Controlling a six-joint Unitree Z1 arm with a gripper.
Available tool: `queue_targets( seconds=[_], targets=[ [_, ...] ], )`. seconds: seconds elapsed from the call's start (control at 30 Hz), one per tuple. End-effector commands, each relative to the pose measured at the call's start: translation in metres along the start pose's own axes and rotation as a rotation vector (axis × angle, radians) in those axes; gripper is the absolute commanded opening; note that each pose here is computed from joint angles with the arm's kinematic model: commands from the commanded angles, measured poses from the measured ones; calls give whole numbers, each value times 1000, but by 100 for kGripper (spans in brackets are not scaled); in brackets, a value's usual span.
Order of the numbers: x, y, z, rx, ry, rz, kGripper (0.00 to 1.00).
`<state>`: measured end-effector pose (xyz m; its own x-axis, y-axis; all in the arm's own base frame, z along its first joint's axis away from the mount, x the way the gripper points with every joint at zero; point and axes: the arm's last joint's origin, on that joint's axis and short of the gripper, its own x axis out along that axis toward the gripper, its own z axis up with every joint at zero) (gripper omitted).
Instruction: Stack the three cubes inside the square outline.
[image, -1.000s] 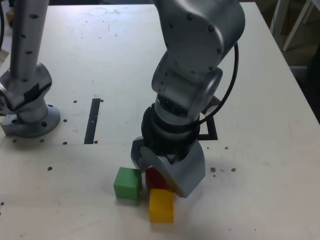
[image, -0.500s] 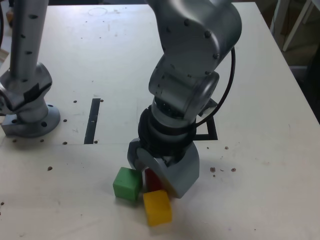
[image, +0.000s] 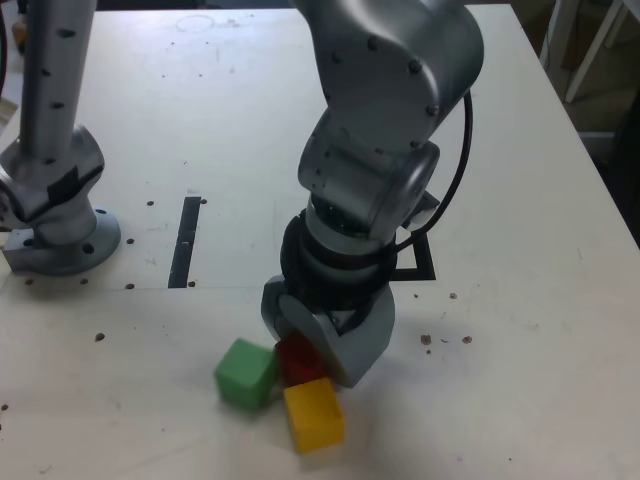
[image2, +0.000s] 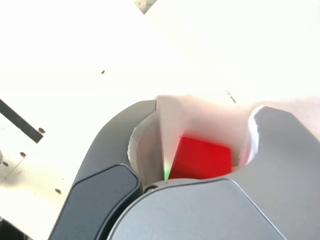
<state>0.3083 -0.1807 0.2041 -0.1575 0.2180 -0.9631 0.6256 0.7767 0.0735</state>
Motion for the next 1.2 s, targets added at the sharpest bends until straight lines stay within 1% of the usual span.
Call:
queue_targets(
  seconds=[0.0, 0.17, 0.3, 0.4, 0.57, 0.67, 0.77, 0.9, 1.17],
  targets=[
    [-2, 0, -1, -1, 2, 3, 39],
    [-7, 1, -3, 0, 8, 14, 38],
    [-17, 4, -5, -3, 13, 28, 38],
    [-25, 6, -8, -7, 14, 32, 38],
    [-38, 12, -11, -18, 7, 38, 38],
    [-49, 24, -13, -45, -2, 37, 38],
    [-56, 42, -16, -90, -14, 27, 38],
    [-62, 71, -22, -177, -28, 7, 38],
    [-53, 129, -43, -396, -34, -60, 38]
  ],
)
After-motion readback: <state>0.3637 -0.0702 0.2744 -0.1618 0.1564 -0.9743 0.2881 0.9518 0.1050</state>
